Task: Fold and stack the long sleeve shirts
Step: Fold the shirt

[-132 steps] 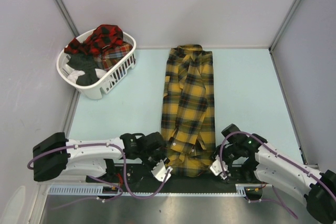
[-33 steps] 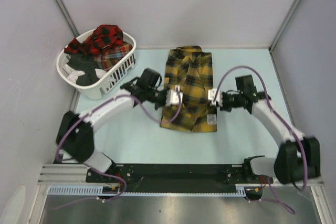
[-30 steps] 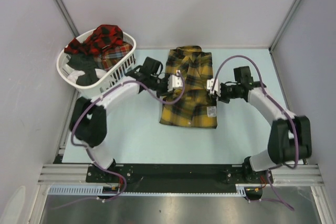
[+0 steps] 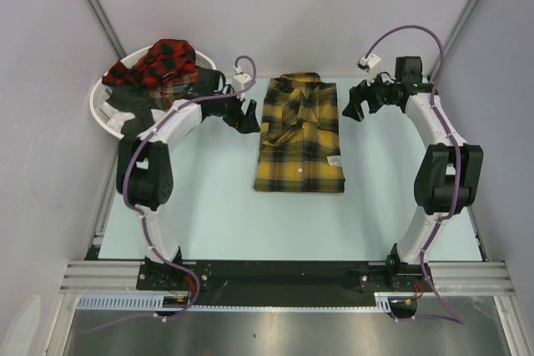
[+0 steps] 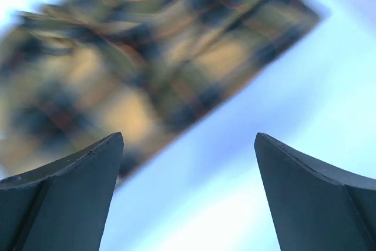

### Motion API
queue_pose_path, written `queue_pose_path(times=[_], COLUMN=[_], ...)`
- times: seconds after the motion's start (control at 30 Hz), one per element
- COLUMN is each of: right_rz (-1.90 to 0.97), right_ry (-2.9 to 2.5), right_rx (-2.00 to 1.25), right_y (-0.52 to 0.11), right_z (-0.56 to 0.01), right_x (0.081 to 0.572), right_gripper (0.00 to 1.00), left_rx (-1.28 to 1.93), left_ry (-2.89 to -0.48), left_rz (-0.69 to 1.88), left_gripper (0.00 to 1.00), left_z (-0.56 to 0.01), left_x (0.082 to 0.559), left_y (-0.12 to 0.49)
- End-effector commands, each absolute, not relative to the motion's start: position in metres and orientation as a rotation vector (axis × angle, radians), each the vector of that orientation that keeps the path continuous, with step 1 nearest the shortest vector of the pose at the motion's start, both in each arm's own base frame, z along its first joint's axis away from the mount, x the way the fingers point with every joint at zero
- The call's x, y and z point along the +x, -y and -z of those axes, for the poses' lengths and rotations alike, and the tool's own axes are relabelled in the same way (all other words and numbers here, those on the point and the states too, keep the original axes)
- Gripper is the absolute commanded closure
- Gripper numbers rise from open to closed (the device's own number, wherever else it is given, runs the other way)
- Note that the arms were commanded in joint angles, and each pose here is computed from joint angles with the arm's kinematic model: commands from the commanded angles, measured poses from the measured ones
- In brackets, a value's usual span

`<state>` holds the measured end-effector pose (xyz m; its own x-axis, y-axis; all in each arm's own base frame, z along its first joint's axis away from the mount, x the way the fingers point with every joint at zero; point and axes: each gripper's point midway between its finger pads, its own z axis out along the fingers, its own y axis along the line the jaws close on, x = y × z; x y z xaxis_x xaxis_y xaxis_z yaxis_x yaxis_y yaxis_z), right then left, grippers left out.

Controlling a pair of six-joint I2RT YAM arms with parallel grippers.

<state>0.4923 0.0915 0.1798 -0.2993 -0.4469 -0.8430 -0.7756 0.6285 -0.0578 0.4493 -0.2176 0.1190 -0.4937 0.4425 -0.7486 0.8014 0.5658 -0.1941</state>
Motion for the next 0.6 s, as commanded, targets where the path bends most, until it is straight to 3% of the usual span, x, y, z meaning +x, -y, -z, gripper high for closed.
queue_pose_path(times=[0.0, 0.17, 0.27, 0.4, 0.57], right_rz=[-1.063, -1.500, -1.619, -1.715, -1.690], right_ry=[-2.141, -2.273, -2.310, -2.400, -2.506], right_rx=[-0.648, -0.500, -0.471, -0.383, -0.254], right_y=[-0.152, -0.207, -0.229, -0.240, -0.223], right_z=[-0.200, -0.180, -0.166, -0.127, -0.060], right_x=[0.400, 0.333, 0.316, 0.299, 0.309], right_gripper=[0.00, 0.00, 0.00, 0.00, 0.00], left_rx=[0.802, 0.688, 0.634, 0.613, 0.196], left_ry=[-2.044, -2.157, -2.173, -2.204, -2.419], left_rz=[1.152, 1.626, 1.740, 1.723, 1.675], left_gripper=[0.04, 0.01, 0.01, 0.01, 0.01], left_z=[-0.200, -0.188, -0.176, -0.148, -0.060], left_x=[0.382, 0.290, 0.270, 0.276, 0.302], left_y=[0.257, 0.300, 0.322, 0.343, 0.319])
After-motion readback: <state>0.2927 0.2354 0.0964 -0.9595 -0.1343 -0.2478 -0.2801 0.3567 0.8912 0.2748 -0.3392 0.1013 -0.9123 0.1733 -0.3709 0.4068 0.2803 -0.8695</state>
